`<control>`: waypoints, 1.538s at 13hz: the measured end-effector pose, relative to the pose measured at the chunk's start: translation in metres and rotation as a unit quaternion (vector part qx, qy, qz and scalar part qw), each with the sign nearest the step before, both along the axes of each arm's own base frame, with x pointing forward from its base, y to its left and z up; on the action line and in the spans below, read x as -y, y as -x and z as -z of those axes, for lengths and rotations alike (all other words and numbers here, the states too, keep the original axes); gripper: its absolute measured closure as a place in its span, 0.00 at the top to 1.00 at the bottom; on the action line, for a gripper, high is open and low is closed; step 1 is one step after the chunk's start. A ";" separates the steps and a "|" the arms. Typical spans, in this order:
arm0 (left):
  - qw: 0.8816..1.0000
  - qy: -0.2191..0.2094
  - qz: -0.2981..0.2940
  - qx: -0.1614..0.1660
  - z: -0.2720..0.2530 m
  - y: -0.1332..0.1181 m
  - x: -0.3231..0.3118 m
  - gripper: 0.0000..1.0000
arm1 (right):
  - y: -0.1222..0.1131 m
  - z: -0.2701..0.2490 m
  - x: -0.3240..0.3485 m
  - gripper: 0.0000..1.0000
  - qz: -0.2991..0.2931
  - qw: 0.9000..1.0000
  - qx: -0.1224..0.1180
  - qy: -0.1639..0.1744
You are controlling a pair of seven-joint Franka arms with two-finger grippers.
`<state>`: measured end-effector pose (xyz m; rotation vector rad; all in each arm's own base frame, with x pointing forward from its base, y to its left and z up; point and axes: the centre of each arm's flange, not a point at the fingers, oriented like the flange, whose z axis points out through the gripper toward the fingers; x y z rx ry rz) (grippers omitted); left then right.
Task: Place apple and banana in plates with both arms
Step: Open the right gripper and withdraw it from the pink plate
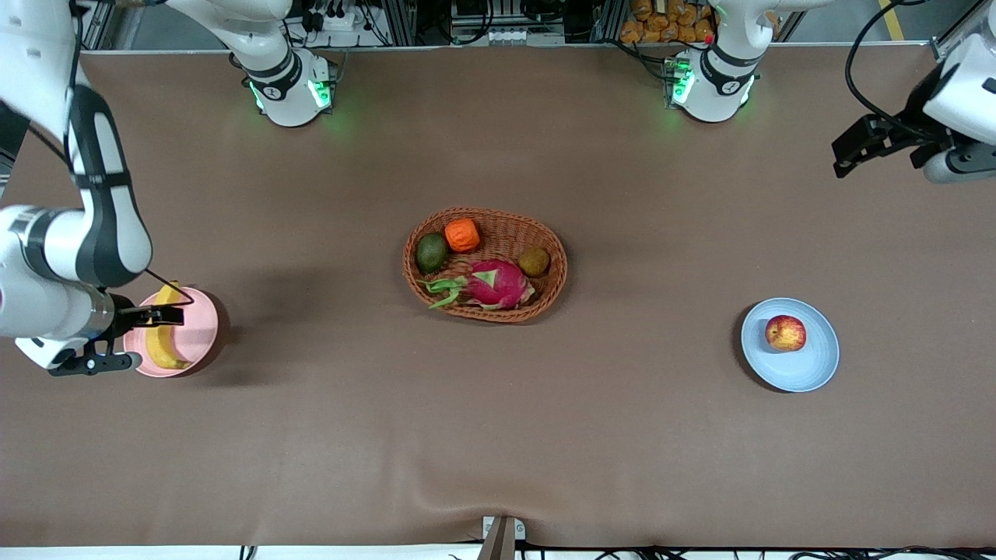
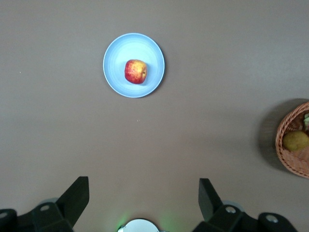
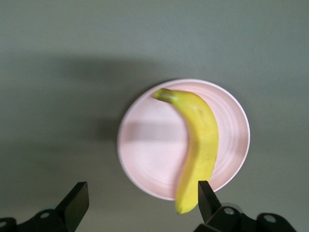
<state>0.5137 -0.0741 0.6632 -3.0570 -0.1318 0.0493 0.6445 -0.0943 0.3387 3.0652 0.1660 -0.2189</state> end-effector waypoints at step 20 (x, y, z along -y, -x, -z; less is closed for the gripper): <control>1.000 0.021 0.007 -0.004 -0.006 0.013 -0.002 1.00 | 0.093 -0.299 -0.051 1.00 0.088 0.995 0.026 -0.032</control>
